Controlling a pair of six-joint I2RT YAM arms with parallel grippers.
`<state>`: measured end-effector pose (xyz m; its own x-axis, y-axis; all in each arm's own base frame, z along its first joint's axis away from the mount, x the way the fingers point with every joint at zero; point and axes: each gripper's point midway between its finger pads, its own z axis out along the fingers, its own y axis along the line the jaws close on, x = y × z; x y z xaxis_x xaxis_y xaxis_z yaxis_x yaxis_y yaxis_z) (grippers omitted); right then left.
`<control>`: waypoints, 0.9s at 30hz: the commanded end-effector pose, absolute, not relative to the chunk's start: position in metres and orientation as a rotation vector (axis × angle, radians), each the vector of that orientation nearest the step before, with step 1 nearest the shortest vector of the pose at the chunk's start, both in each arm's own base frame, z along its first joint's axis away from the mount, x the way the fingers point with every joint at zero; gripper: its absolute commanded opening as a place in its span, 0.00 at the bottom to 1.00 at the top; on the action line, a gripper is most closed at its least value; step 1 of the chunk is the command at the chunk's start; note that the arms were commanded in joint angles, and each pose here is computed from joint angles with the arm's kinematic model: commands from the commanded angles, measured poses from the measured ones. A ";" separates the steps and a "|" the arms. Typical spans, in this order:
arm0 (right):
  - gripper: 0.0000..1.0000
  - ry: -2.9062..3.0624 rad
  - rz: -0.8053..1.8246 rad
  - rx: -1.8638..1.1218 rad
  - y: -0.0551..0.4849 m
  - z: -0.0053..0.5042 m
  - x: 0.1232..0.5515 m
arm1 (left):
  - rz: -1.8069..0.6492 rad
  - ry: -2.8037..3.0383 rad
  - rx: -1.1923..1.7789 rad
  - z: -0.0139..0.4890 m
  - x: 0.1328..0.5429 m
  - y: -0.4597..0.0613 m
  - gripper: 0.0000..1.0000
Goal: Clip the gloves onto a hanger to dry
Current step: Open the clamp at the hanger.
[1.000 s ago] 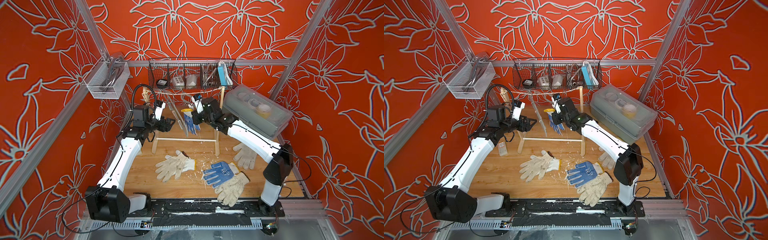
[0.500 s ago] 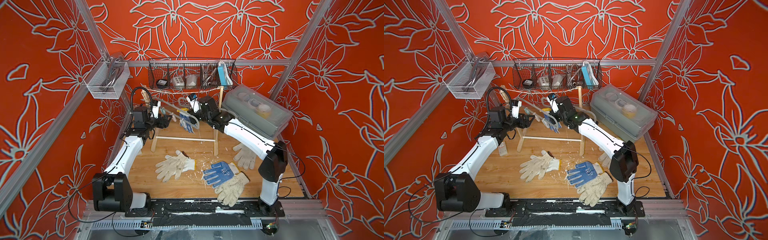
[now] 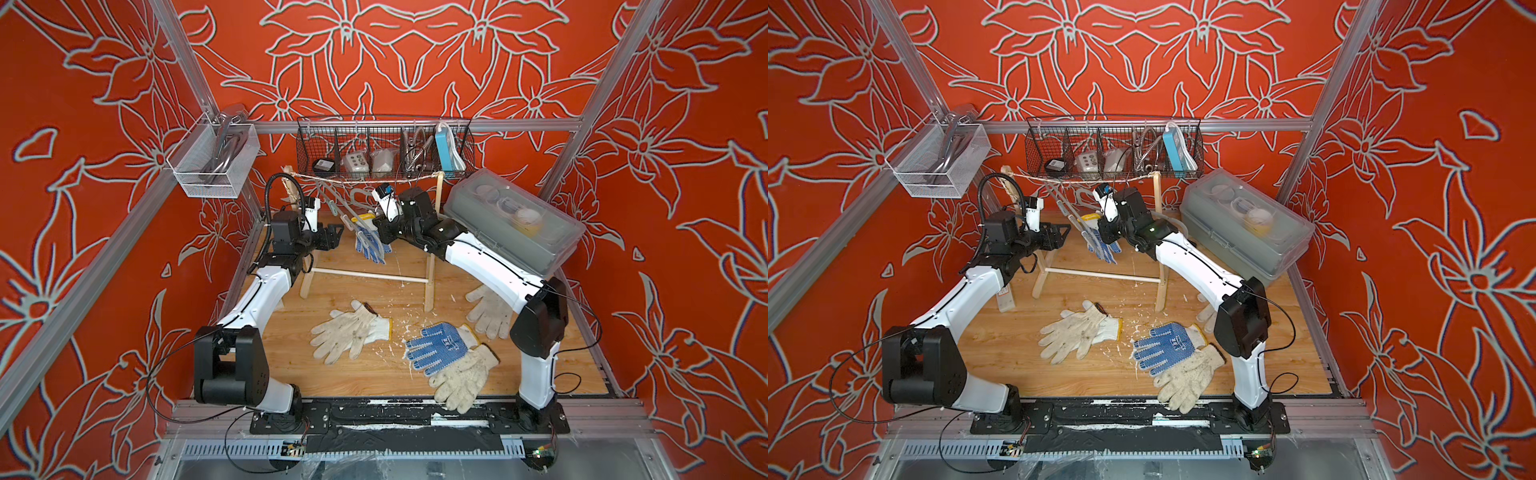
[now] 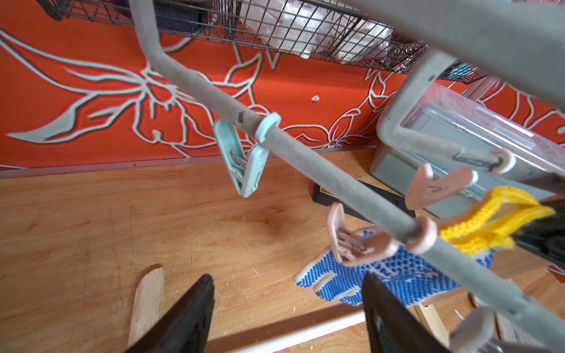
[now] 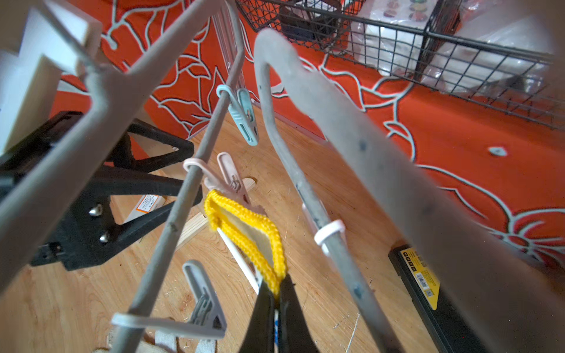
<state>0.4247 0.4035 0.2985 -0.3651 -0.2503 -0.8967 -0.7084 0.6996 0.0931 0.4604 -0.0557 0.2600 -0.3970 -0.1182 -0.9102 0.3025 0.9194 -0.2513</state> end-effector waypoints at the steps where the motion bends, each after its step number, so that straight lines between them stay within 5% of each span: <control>1: 0.00 1.929 0.522 -0.600 0.395 0.310 0.445 | -0.466 1.880 0.126 0.273 0.468 -0.058 0.75; 13: 0.00 1.902 0.478 -0.432 0.398 0.323 0.439 | -0.481 1.909 0.180 0.270 0.463 -0.075 0.76; 27: 0.00 1.770 0.343 -0.680 0.404 0.302 0.429 | -0.467 1.932 0.224 0.268 0.449 -0.078 0.76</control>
